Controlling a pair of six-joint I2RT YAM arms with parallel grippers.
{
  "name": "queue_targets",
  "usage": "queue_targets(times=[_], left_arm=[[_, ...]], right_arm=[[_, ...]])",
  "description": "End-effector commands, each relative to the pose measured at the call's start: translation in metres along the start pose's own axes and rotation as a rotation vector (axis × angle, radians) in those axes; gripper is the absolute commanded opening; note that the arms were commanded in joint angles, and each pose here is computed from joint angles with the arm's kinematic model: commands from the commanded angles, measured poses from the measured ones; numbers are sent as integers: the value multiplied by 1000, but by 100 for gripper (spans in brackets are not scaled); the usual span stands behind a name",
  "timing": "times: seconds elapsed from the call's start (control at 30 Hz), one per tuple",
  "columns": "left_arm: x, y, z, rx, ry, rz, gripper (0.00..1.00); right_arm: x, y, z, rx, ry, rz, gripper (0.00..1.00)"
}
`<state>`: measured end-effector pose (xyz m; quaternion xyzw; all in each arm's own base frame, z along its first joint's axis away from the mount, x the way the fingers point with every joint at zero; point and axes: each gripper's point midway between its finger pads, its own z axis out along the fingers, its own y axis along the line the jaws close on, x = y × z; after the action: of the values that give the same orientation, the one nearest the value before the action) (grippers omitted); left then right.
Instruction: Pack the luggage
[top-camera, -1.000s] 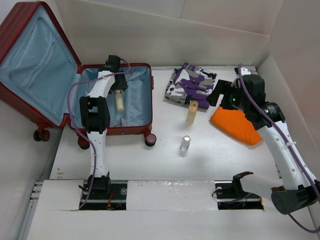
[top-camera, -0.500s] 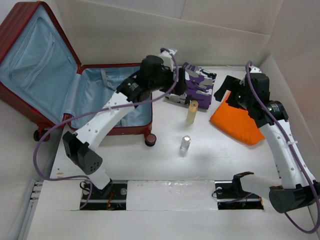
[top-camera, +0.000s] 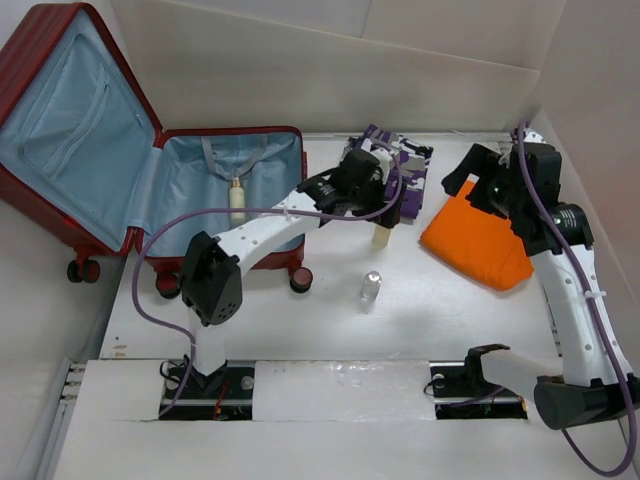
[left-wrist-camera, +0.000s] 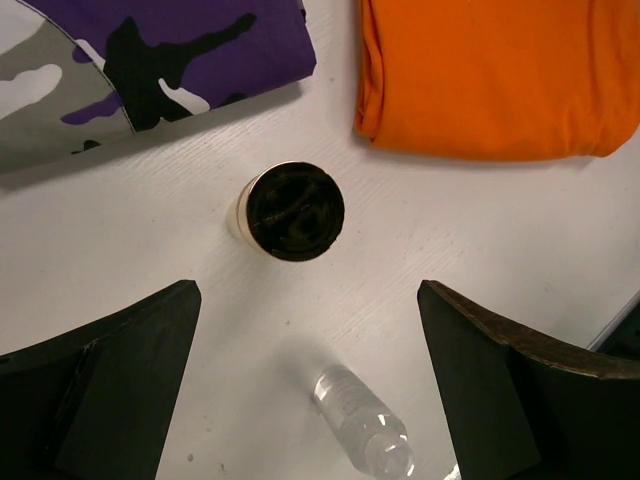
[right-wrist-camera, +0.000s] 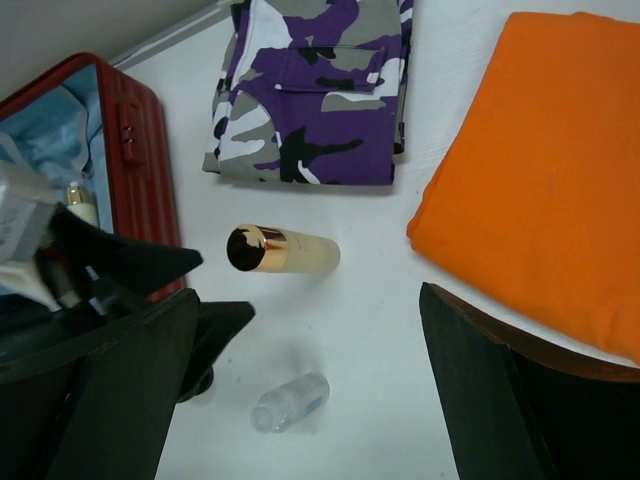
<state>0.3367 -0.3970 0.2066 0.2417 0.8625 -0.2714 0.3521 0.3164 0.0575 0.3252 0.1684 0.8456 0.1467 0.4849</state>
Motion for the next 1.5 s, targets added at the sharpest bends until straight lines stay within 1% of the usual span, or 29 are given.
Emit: queue_targets(times=[0.0,0.33,0.4,0.57,0.67,0.7,0.77,0.8,0.83,0.9,1.03,1.13,1.2,1.23,1.3,1.47], left_arm=[[-30,-7,-1,-3,-87,36,89],[-16,9,43,-49,-47,60,87],[-20,10,46,-58,-56,69,87],[-24,15,58,-79,-65,69,80],[-27,14,65,-77,-74,69,79],[-27,14,65,-77,-74,69,72],[-32,13,66,-74,-85,70,68],[-27,13,70,-68,-72,70,66],[-27,13,70,-68,-72,70,56],[-27,13,70,-68,-72,70,46],[-26,12,60,-70,-64,69,38],[-24,12,50,-72,-57,69,28],[-25,11,46,-72,-56,60,25],[-34,8,36,-75,-83,51,25],[-33,10,32,-87,-75,51,21],[-58,-1,7,-72,-123,34,19]], right_arm=[[-15,11,-18,-56,-49,4,98],[-14,10,-22,-64,-43,-11,98],[-13,11,-22,-72,-39,-11,98],[-9,11,-20,-75,-26,-11,98],[-9,11,-20,-76,-26,-11,98],[-9,11,-20,-76,-26,-11,98],[-7,9,-22,-75,-27,-21,96],[-7,9,-22,-75,-27,-21,96],[-7,9,-22,-75,-27,-21,96],[-7,9,-22,-75,-27,-21,95],[-7,9,-22,-75,-27,-21,95],[-8,8,-21,-67,-31,-29,95],[-9,6,-21,-59,-36,-29,95],[-9,6,-21,-59,-36,-29,95],[-9,6,-21,-59,-36,-29,95],[-8,8,-21,-67,-31,-30,95]])
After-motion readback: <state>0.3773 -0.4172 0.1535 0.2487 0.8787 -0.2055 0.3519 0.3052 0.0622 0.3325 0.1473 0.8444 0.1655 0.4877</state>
